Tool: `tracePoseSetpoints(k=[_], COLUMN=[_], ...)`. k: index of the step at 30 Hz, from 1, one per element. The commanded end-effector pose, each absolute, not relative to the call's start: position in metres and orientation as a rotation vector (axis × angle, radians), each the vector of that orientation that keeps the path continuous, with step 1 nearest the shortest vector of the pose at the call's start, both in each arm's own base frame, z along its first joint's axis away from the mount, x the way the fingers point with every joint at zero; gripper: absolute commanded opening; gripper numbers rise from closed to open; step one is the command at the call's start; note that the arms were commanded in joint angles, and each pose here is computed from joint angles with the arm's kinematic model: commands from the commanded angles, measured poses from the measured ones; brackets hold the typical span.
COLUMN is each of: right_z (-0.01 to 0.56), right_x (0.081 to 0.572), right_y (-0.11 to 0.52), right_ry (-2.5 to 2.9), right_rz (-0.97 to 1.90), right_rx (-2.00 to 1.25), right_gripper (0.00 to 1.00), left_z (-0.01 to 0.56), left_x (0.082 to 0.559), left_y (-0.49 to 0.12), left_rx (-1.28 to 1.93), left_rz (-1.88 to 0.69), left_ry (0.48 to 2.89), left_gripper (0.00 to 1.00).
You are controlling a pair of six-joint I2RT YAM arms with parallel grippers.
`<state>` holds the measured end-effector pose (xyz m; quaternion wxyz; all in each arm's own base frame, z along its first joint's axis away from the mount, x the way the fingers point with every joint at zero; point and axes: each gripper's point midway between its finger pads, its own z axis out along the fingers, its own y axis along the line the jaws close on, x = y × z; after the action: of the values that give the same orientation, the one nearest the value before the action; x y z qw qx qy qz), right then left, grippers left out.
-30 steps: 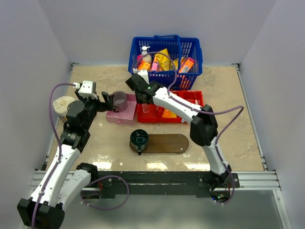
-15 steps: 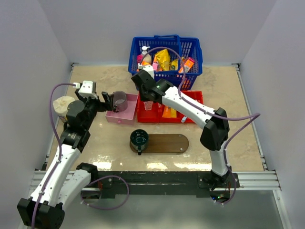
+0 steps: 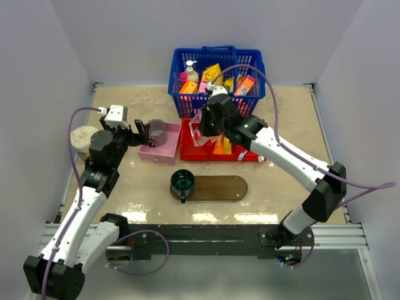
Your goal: Prepare toiletry sets of a toothbrush and toothpaste on the tray
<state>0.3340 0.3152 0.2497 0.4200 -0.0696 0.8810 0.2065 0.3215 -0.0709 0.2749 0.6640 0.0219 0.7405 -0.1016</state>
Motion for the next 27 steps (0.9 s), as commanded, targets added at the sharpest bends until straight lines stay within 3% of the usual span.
tracePoseSetpoints(k=[1,12,27], right_z=[0.275,0.301,0.281], right_x=[0.331,0.271,0.206], right_y=[0.309,0.269,0.257], right_ry=[2.091,2.002,1.985], right_rz=[0.756,1.054,1.418], right_rx=[-0.170,-0.137,0.076], right_gripper=[0.00,0.00,0.00], left_z=[0.278,0.270,0.267], left_x=[0.327,0.331,0.332], left_y=[-0.068,-0.068,-0.067], left_rx=[0.060,0.063,0.061], left_rz=[-0.192,-0.178,-0.168], left_ry=[1.660,1.687,1.699], left_gripper=[0.89,0.88,0.88])
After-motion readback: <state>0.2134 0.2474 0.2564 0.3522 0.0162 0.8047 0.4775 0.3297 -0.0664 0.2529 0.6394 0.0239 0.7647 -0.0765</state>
